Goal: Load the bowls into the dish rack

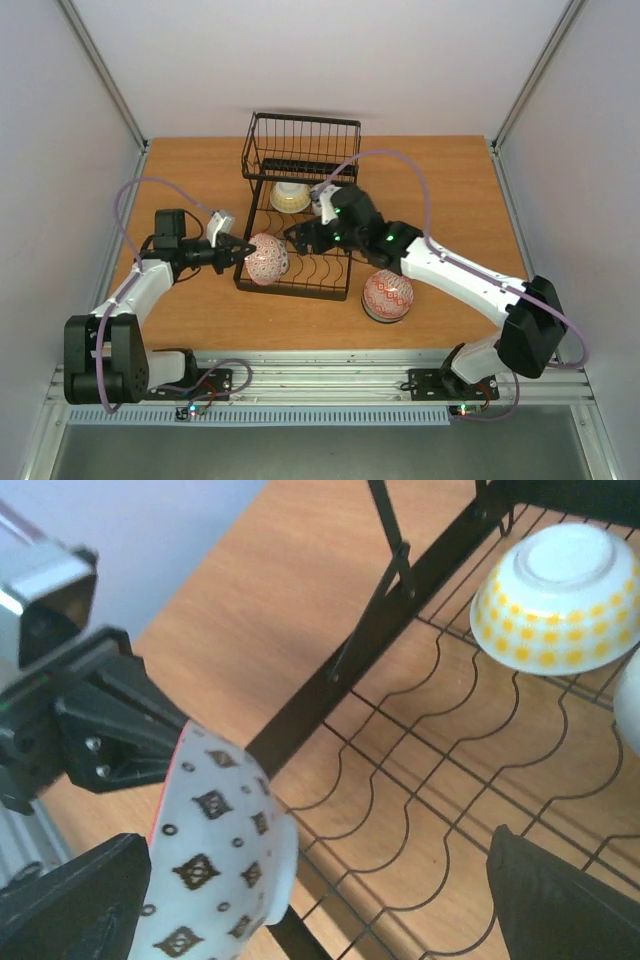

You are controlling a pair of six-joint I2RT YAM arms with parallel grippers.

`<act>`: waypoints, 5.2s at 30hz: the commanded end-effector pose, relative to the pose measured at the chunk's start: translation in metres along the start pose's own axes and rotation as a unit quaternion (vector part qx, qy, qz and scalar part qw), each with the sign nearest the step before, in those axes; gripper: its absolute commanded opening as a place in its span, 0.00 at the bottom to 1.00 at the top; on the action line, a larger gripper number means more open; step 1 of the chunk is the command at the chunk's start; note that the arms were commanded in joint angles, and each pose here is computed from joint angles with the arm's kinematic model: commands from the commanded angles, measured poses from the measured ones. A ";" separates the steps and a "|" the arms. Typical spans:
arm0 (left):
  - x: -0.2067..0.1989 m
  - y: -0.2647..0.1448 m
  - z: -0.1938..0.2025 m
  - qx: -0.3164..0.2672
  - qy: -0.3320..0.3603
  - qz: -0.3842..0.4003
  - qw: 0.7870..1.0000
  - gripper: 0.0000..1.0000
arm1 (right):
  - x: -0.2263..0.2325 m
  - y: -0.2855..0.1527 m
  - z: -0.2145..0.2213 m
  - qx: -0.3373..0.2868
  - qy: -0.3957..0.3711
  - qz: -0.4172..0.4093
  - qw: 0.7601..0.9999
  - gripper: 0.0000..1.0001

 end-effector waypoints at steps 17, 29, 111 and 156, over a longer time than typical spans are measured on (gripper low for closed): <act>-0.014 -0.007 -0.009 -0.018 0.036 0.035 0.999 0.01 | 0.019 -0.004 0.018 0.005 0.137 -0.252 0.958 0.99; -0.015 -0.008 -0.009 -0.019 0.040 0.038 0.998 0.01 | 0.021 0.027 0.049 0.048 0.171 -0.278 0.944 0.99; 0.011 -0.013 -0.016 -0.056 0.063 -0.091 0.992 0.57 | -0.073 0.084 0.056 0.244 -0.225 0.453 0.827 0.01; 0.010 -0.014 -0.015 -0.055 0.069 -0.089 0.992 0.57 | -0.069 0.110 0.074 0.253 -0.192 0.367 0.874 0.99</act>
Point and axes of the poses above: each gripper's point midway between its finger pads, its own y axis out along the fingers, its own x axis along the line the jaws close on, z = x × y, the point moved 4 cm from there along -y, back along the fingers, and after that the axes turned 3 degrees about -y, right-handed, at the moved point
